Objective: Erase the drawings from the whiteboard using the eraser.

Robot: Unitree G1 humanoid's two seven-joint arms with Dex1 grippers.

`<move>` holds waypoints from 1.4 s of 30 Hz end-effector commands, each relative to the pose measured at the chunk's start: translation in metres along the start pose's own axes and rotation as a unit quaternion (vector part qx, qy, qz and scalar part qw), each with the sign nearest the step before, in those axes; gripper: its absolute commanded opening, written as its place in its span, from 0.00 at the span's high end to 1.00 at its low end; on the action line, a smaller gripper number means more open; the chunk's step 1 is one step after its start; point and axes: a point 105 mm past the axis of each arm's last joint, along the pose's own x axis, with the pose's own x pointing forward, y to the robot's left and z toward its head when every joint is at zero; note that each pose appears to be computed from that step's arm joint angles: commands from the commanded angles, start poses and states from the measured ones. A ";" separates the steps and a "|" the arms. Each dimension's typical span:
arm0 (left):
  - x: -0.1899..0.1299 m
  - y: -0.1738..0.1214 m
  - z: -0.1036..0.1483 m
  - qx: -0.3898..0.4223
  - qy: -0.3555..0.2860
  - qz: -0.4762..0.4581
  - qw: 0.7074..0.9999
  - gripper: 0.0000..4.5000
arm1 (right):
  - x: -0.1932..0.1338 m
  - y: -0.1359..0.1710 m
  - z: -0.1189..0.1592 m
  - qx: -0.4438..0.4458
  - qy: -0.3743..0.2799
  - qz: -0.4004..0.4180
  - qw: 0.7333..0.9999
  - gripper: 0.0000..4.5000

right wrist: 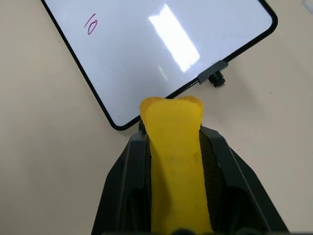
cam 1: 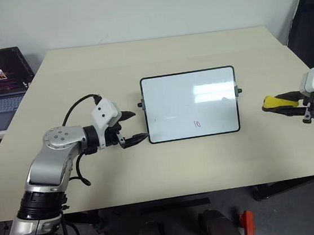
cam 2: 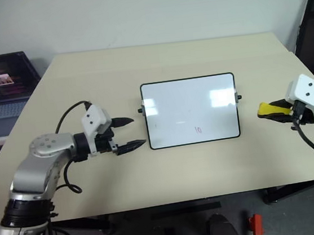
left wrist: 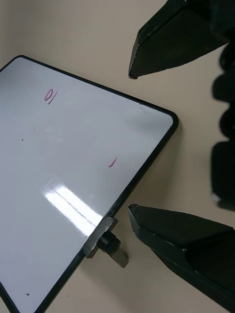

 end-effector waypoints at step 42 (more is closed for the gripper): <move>0.005 -0.015 -0.003 -0.008 -0.011 -0.010 1.000 0.00 | 0.167 0.081 0.022 0.035 -0.169 -0.100 0.980 0.78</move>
